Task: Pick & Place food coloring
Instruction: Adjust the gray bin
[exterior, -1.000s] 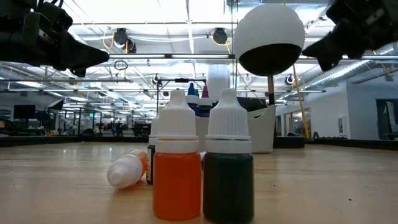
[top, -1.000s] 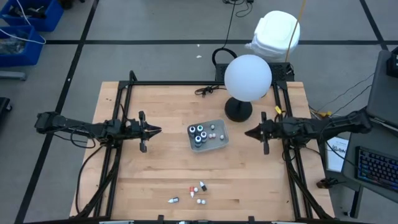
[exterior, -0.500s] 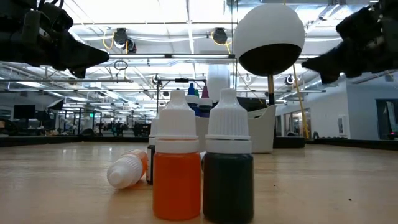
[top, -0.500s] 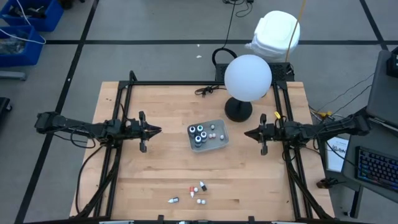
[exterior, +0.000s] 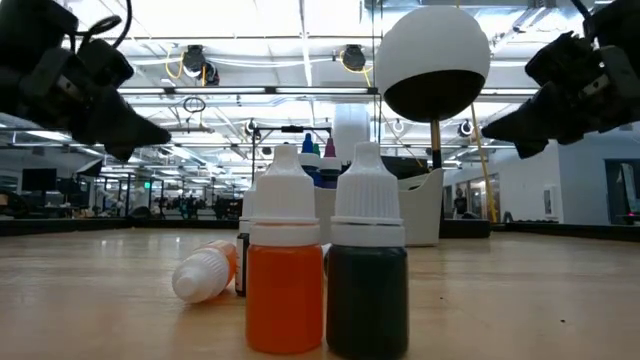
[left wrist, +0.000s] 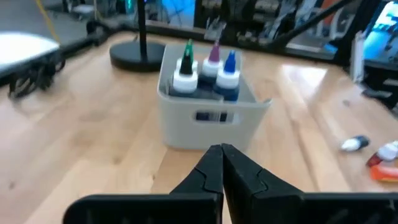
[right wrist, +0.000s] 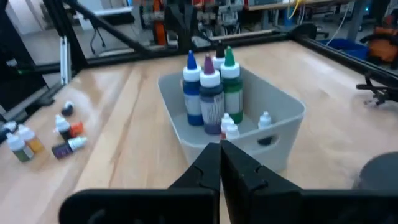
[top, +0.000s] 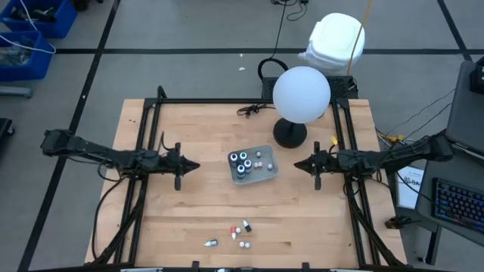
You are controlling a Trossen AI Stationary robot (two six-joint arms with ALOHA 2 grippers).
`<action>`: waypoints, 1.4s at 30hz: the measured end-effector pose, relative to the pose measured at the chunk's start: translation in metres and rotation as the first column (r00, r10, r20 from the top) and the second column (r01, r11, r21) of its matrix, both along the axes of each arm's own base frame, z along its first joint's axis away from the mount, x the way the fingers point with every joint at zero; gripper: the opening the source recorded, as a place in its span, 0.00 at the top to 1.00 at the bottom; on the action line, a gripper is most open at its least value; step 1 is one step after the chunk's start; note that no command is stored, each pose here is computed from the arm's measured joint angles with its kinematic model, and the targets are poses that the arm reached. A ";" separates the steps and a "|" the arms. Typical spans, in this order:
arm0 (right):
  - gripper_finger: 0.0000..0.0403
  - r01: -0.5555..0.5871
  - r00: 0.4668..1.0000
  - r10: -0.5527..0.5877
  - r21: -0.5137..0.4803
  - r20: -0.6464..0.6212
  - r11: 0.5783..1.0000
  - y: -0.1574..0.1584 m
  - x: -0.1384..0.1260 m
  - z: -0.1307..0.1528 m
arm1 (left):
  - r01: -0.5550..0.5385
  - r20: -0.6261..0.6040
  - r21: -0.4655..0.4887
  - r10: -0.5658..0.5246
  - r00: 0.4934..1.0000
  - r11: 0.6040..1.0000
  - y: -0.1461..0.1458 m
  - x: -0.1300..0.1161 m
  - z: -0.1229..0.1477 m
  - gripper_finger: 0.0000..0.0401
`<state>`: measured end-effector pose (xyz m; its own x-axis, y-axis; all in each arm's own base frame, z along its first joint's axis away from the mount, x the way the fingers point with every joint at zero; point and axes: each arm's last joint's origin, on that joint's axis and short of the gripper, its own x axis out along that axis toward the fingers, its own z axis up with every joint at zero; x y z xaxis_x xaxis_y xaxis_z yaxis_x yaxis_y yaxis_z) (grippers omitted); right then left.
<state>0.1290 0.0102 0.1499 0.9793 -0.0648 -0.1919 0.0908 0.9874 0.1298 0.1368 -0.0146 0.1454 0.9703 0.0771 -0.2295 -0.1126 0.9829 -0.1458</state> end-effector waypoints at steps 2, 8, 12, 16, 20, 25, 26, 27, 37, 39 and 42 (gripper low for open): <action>1.00 0.007 1.000 -0.007 0.003 -0.021 1.000 0.000 0.003 -0.002 | -0.012 -0.027 -0.003 0.012 1.000 1.000 -0.003 0.004 -0.005 0.99; 1.00 0.111 0.975 -0.114 -0.028 -0.189 0.993 -0.001 0.014 -0.017 | 0.001 -0.013 0.008 -0.001 1.000 1.000 -0.011 0.016 -0.011 0.99; 1.00 0.156 0.952 -0.152 -0.009 -0.265 0.988 0.000 0.028 -0.015 | -0.005 -0.027 0.016 0.005 1.000 1.000 -0.013 0.025 -0.013 0.99; 1.00 0.212 0.913 -0.210 -0.033 -0.349 0.977 0.005 0.045 -0.007 | -0.025 -0.127 0.048 0.031 0.991 0.999 -0.017 0.046 -0.010 0.99; 1.00 0.248 0.868 -0.258 -0.080 -0.423 0.965 0.013 0.055 -0.005 | -0.020 -0.221 0.077 0.036 0.975 0.997 -0.022 0.071 -0.005 0.97; 1.00 0.266 0.848 -0.271 -0.076 -0.456 0.961 0.016 0.060 -0.010 | -0.033 -0.284 0.061 0.049 0.958 0.998 -0.027 0.092 -0.001 0.95; 1.00 0.282 0.841 -0.287 -0.080 -0.459 0.956 0.016 0.060 -0.012 | -0.035 -0.288 0.057 0.050 0.956 0.998 -0.028 0.095 -0.001 0.96; 1.00 0.309 0.833 -0.315 -0.089 -0.455 0.947 0.015 0.061 -0.013 | -0.038 -0.292 0.052 0.052 0.955 0.998 -0.028 0.098 -0.001 0.97; 1.00 0.345 0.834 -0.362 -0.119 -0.416 0.931 0.013 0.075 -0.024 | -0.075 -0.367 0.053 0.090 0.926 0.996 -0.025 0.114 -0.008 0.94; 1.00 0.317 0.856 -0.333 -0.105 -0.396 0.942 0.015 0.079 -0.025 | -0.109 -0.381 0.049 0.119 0.917 0.993 -0.021 0.114 -0.009 0.94; 1.00 0.293 0.873 -0.312 -0.106 -0.376 0.950 0.016 0.085 -0.028 | -0.149 -0.383 0.043 0.154 0.911 0.988 -0.015 0.115 -0.009 0.95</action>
